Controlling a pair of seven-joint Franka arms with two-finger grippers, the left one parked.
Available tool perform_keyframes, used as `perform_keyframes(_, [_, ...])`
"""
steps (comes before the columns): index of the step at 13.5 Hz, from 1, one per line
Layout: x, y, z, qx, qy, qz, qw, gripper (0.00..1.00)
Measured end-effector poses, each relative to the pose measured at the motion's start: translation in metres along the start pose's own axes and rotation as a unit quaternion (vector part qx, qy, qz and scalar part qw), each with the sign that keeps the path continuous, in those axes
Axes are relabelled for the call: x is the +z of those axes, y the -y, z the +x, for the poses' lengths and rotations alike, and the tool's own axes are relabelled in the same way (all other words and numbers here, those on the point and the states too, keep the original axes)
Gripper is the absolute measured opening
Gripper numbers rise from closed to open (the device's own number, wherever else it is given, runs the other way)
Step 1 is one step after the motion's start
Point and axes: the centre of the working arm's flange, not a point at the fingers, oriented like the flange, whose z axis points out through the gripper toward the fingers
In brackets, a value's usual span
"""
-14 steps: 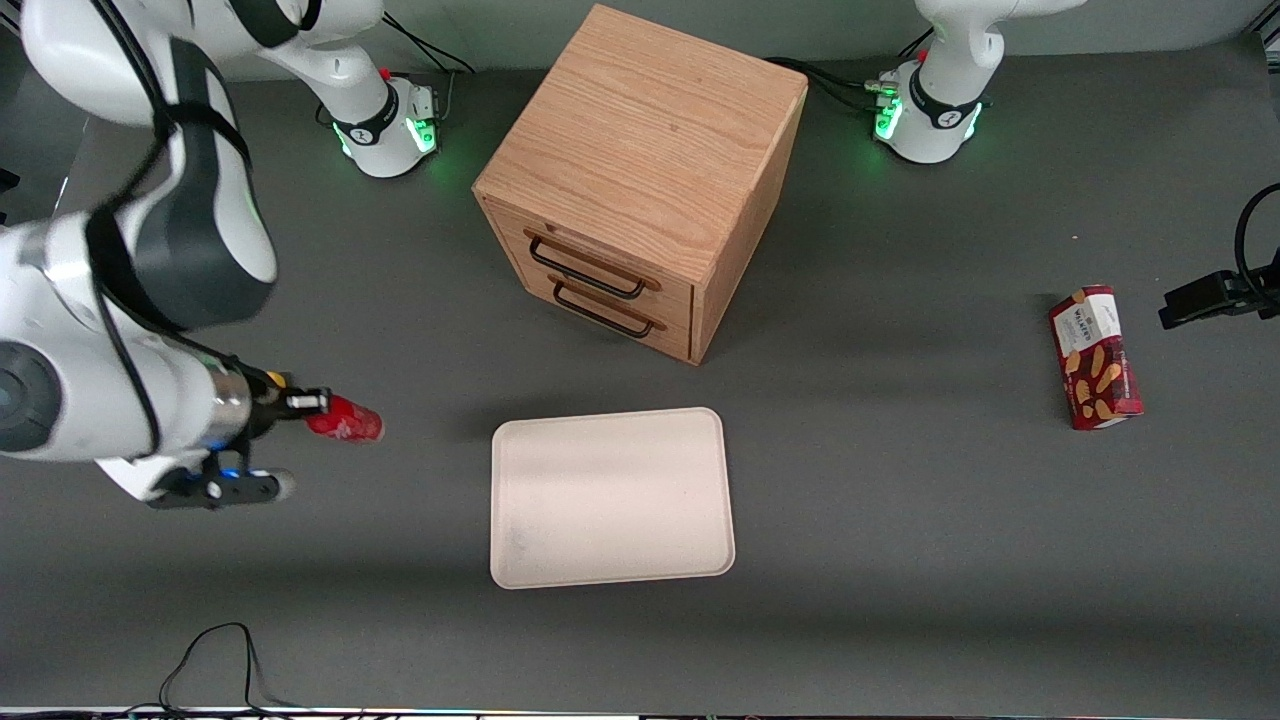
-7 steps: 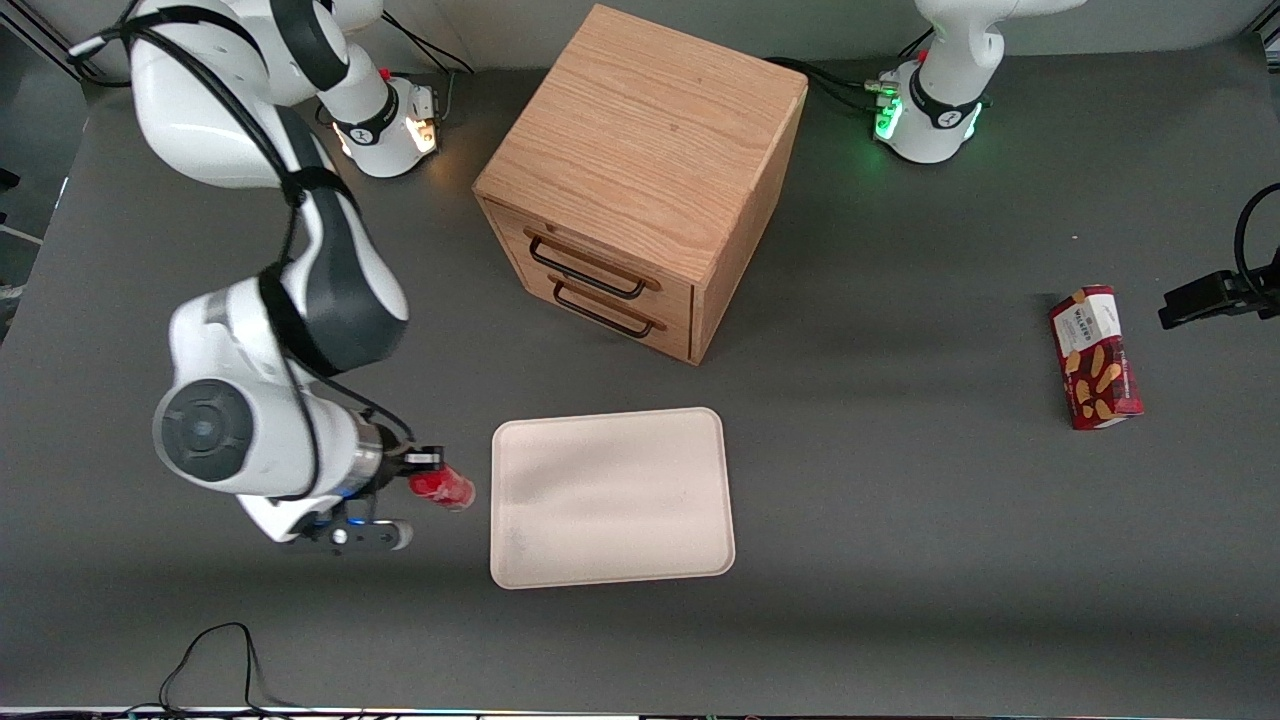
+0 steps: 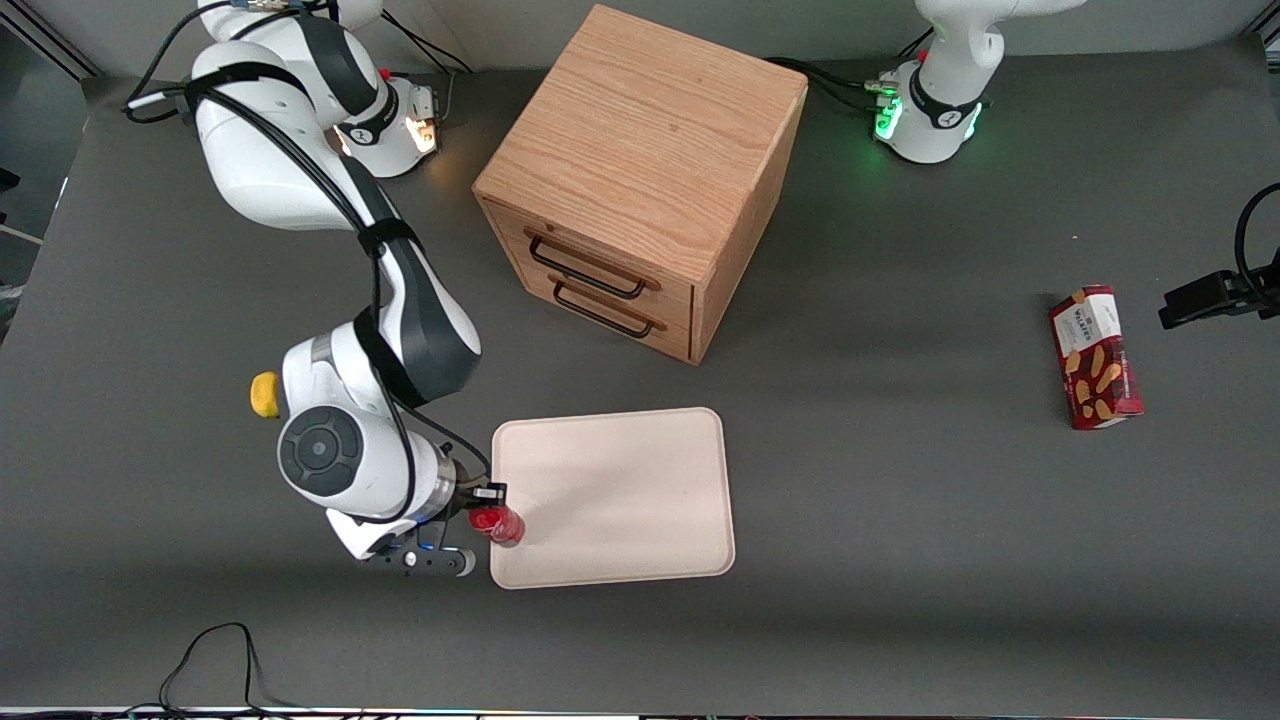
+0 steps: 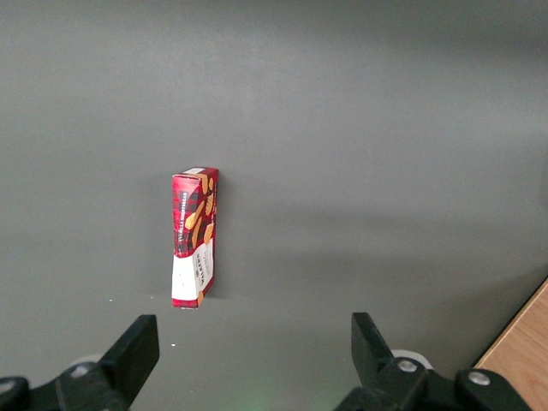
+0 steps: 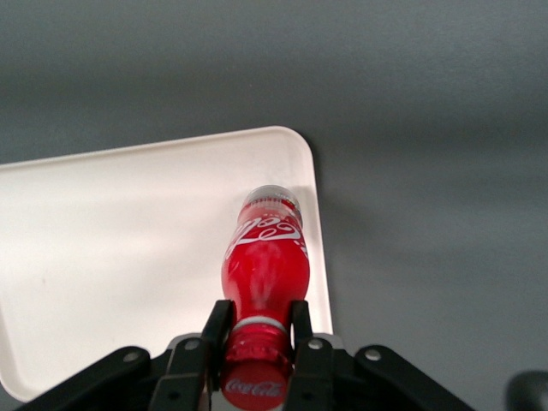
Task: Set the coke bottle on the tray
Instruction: 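Lower the bottle onto the tray and open the right gripper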
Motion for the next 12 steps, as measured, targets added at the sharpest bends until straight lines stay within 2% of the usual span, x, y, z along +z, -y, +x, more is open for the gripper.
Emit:
perform_keyframes(9, [0.018,0.005,0.004,0.004,-0.012,0.006,0.9999,0.33])
perform_keyframes(12, [0.029,0.004,0.005,0.005,-0.007,0.004,1.0000,0.33])
